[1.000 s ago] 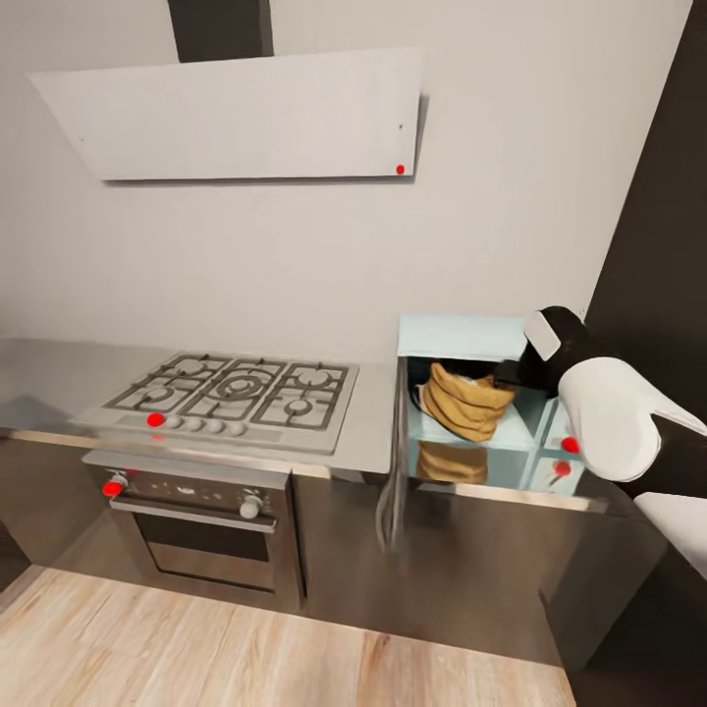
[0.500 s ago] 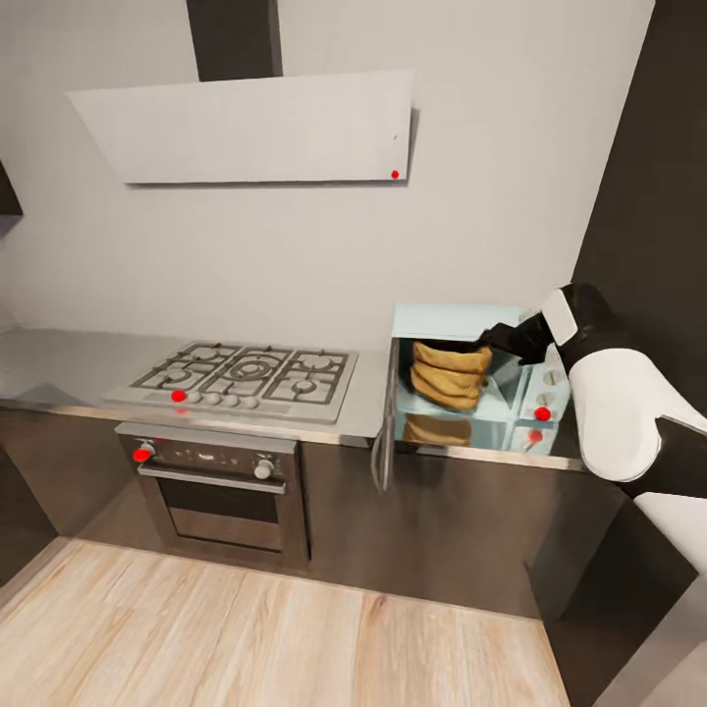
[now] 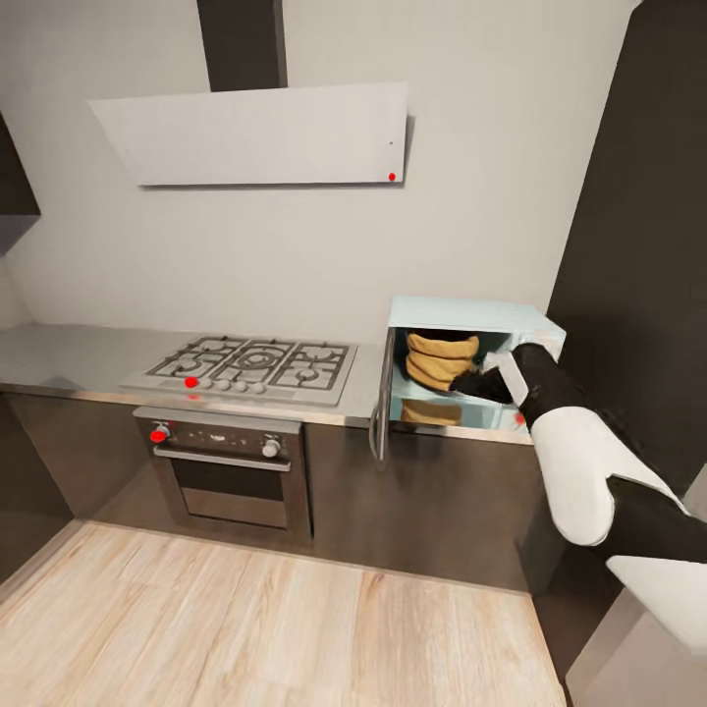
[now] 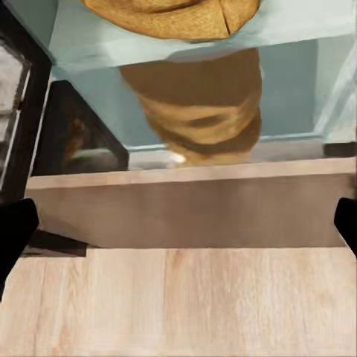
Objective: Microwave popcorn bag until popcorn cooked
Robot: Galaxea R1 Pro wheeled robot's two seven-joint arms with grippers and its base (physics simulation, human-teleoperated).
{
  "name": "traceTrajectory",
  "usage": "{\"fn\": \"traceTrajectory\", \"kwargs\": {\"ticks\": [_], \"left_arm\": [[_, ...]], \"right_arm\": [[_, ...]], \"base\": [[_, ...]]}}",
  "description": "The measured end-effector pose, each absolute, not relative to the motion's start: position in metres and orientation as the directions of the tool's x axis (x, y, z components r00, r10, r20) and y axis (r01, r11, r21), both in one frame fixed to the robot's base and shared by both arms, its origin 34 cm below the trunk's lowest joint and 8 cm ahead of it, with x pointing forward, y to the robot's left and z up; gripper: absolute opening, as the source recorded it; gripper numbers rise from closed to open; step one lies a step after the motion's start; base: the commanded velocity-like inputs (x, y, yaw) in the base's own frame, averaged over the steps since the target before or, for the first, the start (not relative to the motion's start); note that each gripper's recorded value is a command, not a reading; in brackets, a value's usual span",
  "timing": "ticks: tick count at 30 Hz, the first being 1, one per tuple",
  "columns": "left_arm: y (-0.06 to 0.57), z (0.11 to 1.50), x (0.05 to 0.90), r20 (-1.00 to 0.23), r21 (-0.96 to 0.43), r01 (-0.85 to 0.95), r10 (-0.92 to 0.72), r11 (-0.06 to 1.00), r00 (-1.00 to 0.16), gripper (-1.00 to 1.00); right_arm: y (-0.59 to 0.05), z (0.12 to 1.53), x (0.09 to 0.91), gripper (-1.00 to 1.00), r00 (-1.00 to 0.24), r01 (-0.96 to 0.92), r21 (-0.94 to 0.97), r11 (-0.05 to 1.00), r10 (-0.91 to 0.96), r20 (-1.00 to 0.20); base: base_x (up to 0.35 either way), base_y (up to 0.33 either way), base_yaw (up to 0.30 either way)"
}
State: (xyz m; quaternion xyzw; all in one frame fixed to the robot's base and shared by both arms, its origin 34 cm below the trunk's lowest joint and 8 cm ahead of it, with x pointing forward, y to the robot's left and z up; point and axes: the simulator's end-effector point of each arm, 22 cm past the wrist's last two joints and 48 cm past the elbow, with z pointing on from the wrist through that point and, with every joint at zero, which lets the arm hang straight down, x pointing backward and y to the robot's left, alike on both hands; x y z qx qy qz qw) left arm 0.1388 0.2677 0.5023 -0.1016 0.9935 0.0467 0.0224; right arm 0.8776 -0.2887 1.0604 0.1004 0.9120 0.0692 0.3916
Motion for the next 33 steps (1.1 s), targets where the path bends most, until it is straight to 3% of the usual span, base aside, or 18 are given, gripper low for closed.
{"fn": "traceTrajectory", "kwargs": {"ticks": [6,10,14,33], "left_arm": [[0.267,0.502,0.139,-0.054,0.089,-0.206,-0.201,0.975,-0.978,1.0],[0.268,0.502,0.139,-0.055,0.09,-0.206,-0.202,0.974,-0.978,1.0],[0.267,0.502,0.139,-0.055,0.089,-0.205,-0.201,0.975,-0.978,1.0],[0.268,0.502,0.139,-0.055,0.09,-0.204,-0.2,0.975,-0.978,1.0]], "right_arm": [[-0.267,1.029,0.891,1.0,-0.534,0.101,0.203,0.974,0.226,-0.815],[-0.258,0.986,0.883,1.0,-0.314,0.1,0.199,0.975,0.221,-0.924],[-0.258,0.985,0.876,1.0,-0.194,0.104,0.202,0.974,0.219,-0.956],[-0.265,0.981,0.873,1.0,-0.14,0.116,0.187,0.976,0.202,-0.969]], "base": [[-0.001,0.0,0.0],[0.0,0.0,0.0],[0.037,0.0,0.0],[0.312,0.0,0.0]]}}
